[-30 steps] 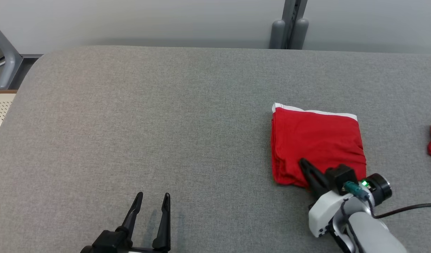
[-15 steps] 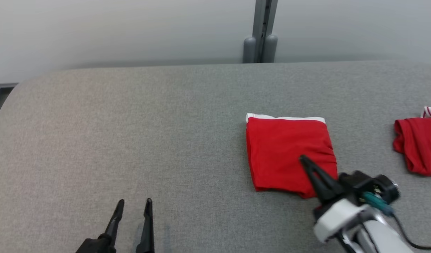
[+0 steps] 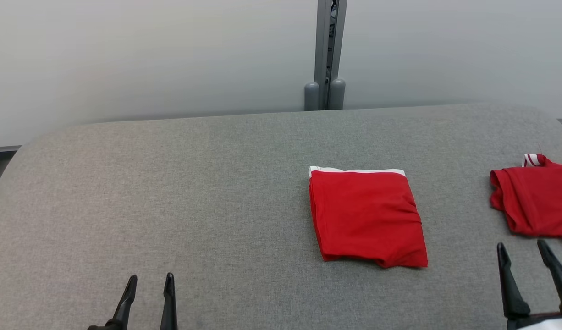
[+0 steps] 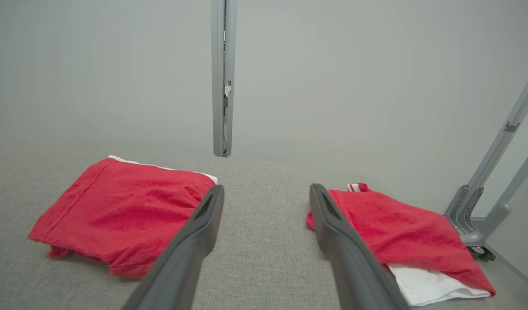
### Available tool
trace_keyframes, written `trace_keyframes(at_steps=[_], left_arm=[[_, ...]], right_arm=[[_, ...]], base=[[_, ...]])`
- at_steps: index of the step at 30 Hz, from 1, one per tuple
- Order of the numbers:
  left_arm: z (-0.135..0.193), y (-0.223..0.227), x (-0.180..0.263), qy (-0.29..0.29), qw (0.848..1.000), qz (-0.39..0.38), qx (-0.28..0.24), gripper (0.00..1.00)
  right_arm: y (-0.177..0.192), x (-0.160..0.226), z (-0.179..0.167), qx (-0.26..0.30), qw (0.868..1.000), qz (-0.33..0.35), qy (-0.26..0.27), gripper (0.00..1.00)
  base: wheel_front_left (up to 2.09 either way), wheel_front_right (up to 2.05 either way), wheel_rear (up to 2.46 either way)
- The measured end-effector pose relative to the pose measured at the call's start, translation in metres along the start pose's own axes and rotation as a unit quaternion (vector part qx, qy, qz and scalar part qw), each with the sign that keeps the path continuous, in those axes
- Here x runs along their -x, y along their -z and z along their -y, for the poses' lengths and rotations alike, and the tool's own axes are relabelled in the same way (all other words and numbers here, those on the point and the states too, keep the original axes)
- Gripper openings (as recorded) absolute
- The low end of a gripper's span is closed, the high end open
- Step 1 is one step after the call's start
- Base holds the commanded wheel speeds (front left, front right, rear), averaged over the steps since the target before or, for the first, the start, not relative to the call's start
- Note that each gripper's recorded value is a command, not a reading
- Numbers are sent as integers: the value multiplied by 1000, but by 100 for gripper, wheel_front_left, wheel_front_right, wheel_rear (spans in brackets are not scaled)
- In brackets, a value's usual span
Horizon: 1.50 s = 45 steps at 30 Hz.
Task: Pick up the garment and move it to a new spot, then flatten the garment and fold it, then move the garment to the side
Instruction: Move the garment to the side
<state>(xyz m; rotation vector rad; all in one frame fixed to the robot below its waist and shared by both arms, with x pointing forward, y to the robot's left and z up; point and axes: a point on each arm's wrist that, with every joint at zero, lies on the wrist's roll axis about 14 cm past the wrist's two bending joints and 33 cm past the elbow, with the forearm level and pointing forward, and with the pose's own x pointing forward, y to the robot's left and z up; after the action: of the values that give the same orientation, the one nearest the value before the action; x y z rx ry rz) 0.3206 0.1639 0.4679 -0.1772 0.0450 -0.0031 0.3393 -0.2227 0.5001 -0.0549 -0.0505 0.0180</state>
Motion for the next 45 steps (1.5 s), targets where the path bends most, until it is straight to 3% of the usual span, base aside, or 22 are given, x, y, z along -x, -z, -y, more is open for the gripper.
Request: trace_keyframes(at_steps=[9,11,14,19,25,31,32,33,38,45], left_arm=[[-6,-1,7,-11,1000,2,5,100],[-4,1,7,-10,1000,-1,8,100],[-2,4,8,-8,1000,-5,10,100],[4,9,7,-1,1000,-14,14,100],[1,6,5,-9,1000,-10,14,100],[-10,8,6,-33,999,-14,17,100],[-11,10,6,-35,999,-16,18,100],[-11,10,5,-38,999,-17,19,100],[-2,13,-6,-23,999,-24,23,100],[42,18,-41,60,998,-30,18,100]], right_arm=[[20,3,-10,-49,998,-26,7,100],[30,-14,-29,-114,993,-41,-3,100],[47,-25,-47,-162,983,-88,-17,100],[58,-72,-75,-236,953,-183,-43,100],[78,-104,-81,-236,938,-253,-39,100],[108,-103,-120,-268,899,-342,-61,100],[109,-104,-125,-278,894,-345,-64,43],[107,-107,-126,-289,892,-342,-64,0],[95,-112,-113,-280,904,-317,-69,0],[72,-118,18,-159,948,-276,8,0]], base=[[0,0,0],[0,0,0],[0,0,0],[0,0,0],[0,0,0],[0,0,0],[0,0,0],[0,0,0],[0,0,0],[0,0,0]])
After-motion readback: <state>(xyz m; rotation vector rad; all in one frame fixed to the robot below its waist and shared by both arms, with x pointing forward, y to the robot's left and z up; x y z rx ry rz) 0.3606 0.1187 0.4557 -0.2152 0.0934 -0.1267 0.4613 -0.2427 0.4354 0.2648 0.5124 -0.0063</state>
